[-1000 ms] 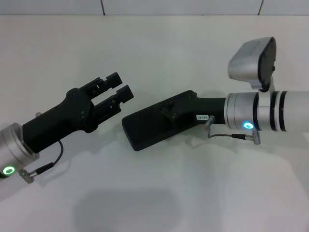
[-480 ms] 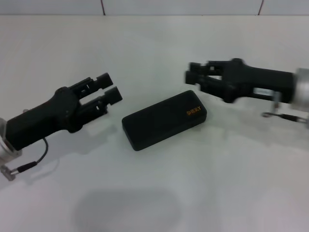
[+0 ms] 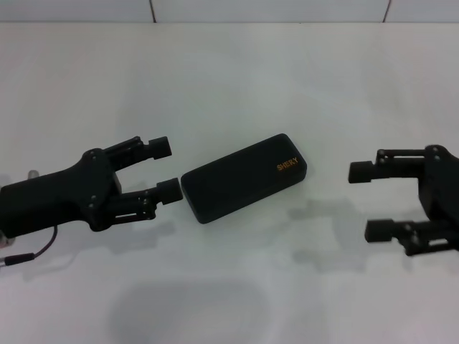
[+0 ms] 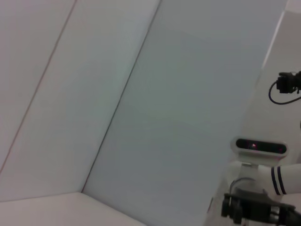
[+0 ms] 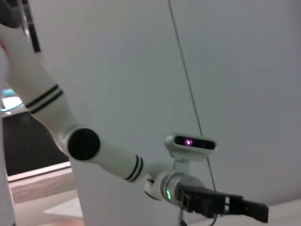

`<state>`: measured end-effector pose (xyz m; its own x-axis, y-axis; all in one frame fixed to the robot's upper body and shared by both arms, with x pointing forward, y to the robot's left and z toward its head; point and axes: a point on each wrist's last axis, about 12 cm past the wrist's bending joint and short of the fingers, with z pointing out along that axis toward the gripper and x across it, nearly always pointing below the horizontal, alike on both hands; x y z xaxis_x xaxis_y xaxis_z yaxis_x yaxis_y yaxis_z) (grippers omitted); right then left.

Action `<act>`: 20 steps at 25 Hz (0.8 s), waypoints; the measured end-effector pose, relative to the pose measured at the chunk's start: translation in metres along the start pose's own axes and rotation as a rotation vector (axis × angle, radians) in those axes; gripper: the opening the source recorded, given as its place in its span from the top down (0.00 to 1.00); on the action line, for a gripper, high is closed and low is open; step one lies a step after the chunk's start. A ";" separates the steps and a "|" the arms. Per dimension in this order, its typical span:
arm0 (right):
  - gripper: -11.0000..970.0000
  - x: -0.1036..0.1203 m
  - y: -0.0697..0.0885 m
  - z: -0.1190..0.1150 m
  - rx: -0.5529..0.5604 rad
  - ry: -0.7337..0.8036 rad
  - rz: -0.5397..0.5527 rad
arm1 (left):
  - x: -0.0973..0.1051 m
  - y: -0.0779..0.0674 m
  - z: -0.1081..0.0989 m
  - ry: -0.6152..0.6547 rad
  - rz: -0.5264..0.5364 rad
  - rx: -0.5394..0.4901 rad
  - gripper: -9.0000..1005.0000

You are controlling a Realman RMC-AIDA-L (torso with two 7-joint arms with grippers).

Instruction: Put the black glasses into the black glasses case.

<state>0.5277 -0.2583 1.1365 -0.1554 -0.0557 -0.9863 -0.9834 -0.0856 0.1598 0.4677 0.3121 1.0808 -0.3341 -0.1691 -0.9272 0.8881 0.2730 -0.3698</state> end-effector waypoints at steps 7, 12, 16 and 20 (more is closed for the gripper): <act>0.24 0.006 0.005 0.003 -0.001 -0.007 0.005 | 0.001 -0.002 -0.001 0.001 0.024 0.007 0.11; 0.24 0.006 0.004 0.006 -0.015 0.005 0.006 | 0.002 -0.006 -0.001 0.008 0.054 0.046 0.11; 0.24 0.007 0.004 0.009 -0.022 0.005 0.006 | 0.004 -0.011 0.001 0.015 0.096 0.092 0.11; 0.25 0.006 0.004 0.010 -0.032 0.003 0.003 | 0.007 -0.014 0.002 0.026 0.103 0.111 0.11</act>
<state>0.5214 -0.2488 1.1304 -0.1582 -0.0592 -0.9856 -0.9794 -0.1172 0.1643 0.4538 0.3057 1.0799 -0.2459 -0.1207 -0.9618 0.9471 0.1814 -0.2649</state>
